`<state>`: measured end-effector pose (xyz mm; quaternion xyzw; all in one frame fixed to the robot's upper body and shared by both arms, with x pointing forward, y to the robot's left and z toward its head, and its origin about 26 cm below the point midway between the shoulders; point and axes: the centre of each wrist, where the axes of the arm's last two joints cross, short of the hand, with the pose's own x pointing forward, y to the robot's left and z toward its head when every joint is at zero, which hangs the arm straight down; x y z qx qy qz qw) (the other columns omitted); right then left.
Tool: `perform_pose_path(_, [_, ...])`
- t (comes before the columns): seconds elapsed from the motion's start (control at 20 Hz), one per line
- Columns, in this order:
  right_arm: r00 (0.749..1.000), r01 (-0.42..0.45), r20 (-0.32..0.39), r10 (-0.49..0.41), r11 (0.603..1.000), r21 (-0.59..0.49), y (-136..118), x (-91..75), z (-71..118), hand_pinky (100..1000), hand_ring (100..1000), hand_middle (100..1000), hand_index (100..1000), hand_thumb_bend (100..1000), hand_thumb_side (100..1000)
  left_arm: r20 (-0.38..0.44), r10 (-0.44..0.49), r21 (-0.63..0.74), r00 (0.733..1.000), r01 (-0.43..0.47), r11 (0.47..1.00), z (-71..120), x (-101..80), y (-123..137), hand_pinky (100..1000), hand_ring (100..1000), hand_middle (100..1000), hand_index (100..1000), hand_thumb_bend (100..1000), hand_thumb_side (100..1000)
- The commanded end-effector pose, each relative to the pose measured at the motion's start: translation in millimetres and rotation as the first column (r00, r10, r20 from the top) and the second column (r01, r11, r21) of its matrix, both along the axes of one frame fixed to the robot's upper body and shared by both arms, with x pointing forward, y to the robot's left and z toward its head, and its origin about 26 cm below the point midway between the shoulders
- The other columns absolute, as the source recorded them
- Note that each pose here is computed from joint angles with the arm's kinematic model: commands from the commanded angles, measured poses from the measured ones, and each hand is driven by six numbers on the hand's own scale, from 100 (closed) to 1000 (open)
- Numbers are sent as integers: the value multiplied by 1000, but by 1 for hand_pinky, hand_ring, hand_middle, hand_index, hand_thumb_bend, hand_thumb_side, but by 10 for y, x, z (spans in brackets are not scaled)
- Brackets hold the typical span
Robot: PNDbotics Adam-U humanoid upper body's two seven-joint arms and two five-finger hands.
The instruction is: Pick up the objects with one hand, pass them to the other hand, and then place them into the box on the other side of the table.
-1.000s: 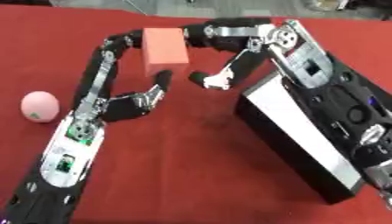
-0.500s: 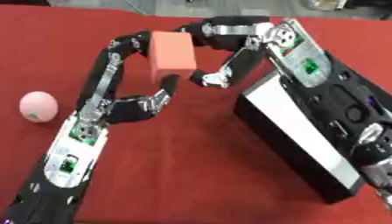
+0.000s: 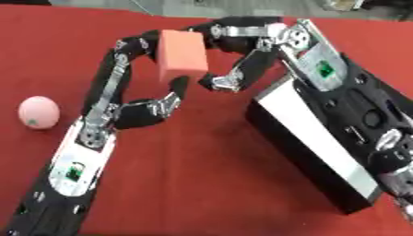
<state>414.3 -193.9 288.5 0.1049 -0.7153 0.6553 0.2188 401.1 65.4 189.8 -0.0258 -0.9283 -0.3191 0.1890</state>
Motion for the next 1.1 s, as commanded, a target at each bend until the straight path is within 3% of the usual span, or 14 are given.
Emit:
perform_pose_path(0.05, [997, -60, 56, 60, 998, -3, 94, -92, 169, 1000, 1000, 1000, 1000, 100, 275, 20, 7, 4, 1000, -7, 1000, 61, -11, -98, 923, 624, 469, 601, 100, 358])
perform_pose_path(0.2, [997, -64, 45, 64, 998, -16, 81, -93, 164, 1000, 1000, 1000, 1000, 100, 204, 16, 32, 7, 999, -32, 999, 42, 4, -78, 922, 623, 466, 601, 100, 354])
perform_pose_path(0.3, [997, -64, 42, 65, 998, -20, 73, -97, 163, 1000, 1000, 1000, 1000, 100, 100, 15, 47, 9, 999, -47, 999, 32, 13, -62, 921, 622, 464, 601, 100, 348])
perform_pose_path(1.1, [994, -103, 39, 104, 994, -19, 94, -156, 153, 1000, 1000, 1000, 1000, 100, 100, 2, 117, 13, 993, -117, 993, -28, 52, -14, 922, 617, 456, 599, 100, 340])
